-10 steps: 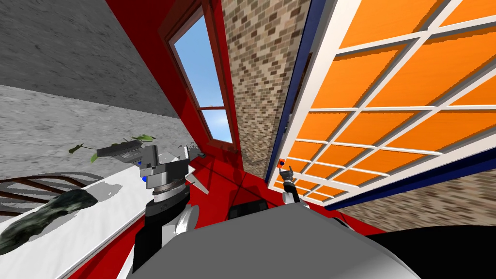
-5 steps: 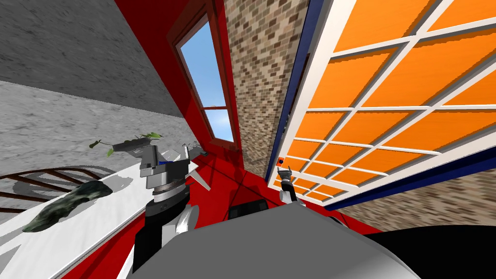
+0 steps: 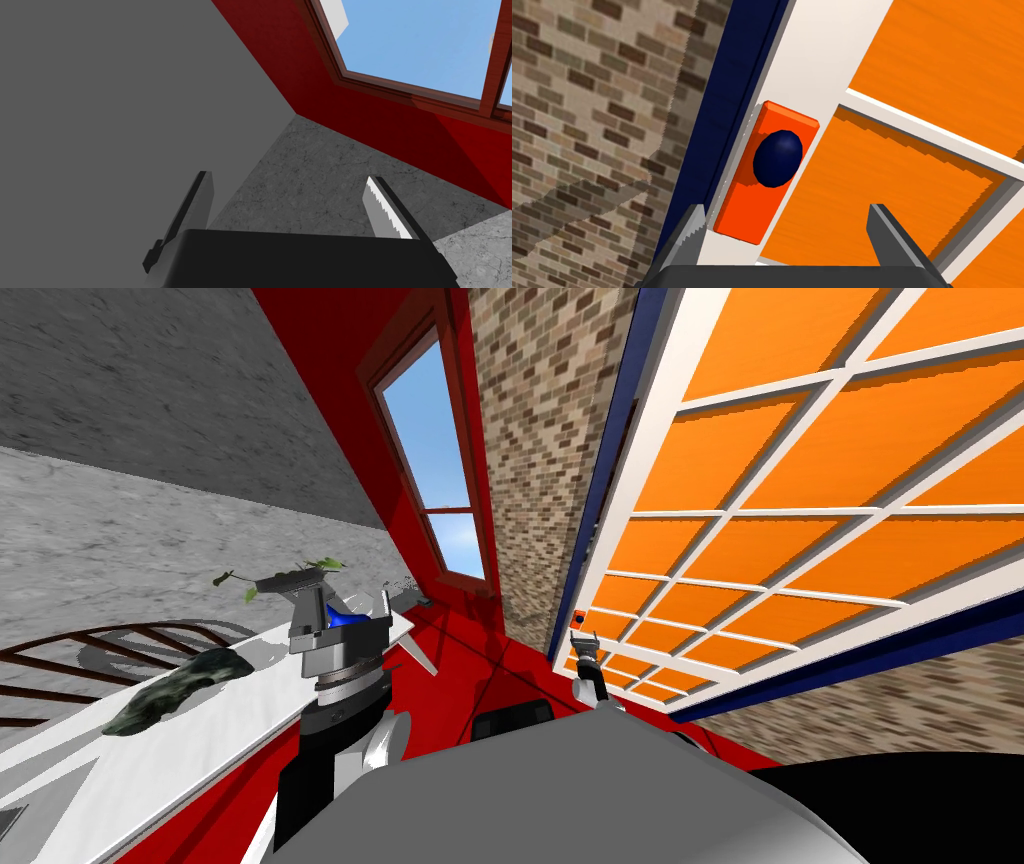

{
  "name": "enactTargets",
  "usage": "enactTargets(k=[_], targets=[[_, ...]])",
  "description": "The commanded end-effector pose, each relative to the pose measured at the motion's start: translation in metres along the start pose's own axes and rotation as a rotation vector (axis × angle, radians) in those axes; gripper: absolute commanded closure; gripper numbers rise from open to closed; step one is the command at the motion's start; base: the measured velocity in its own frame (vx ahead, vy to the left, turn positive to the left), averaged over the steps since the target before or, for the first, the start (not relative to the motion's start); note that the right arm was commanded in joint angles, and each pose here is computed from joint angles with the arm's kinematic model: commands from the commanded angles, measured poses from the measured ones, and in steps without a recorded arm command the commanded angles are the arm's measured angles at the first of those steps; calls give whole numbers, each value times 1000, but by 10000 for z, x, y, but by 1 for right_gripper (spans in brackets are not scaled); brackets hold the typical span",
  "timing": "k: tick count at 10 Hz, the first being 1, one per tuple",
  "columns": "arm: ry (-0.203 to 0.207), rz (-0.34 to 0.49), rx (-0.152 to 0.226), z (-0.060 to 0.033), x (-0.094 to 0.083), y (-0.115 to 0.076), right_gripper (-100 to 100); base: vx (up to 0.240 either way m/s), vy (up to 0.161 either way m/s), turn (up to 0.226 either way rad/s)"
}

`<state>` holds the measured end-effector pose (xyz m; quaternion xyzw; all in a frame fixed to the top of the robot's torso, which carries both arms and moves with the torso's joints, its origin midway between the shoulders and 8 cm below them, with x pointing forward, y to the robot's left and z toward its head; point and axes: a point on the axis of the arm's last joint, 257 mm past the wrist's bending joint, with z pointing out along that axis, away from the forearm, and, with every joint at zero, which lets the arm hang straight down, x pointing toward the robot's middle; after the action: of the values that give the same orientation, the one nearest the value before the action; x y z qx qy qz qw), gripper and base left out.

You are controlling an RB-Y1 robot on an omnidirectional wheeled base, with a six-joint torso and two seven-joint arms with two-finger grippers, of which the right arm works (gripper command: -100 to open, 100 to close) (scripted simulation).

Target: Pull the door open

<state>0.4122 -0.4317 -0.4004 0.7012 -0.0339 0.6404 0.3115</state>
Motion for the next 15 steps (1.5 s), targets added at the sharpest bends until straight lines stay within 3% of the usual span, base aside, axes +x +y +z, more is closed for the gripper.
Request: enactTargets(k=[1, 6, 12, 13, 15], targets=[[-2, 46, -3, 5, 8, -15, -100, -60, -10, 29], [-14, 237, -22, 22, 57, -125, -100, -63, -4, 43], [-22, 404, -37, 33, 94, -211, -100, -63, -3, 29], [-21, 385, -35, 30, 88, -202, -100, -28, 2, 5], [-23, 391, -44, 31, -22, 9, -100, 139, 1, 37]])
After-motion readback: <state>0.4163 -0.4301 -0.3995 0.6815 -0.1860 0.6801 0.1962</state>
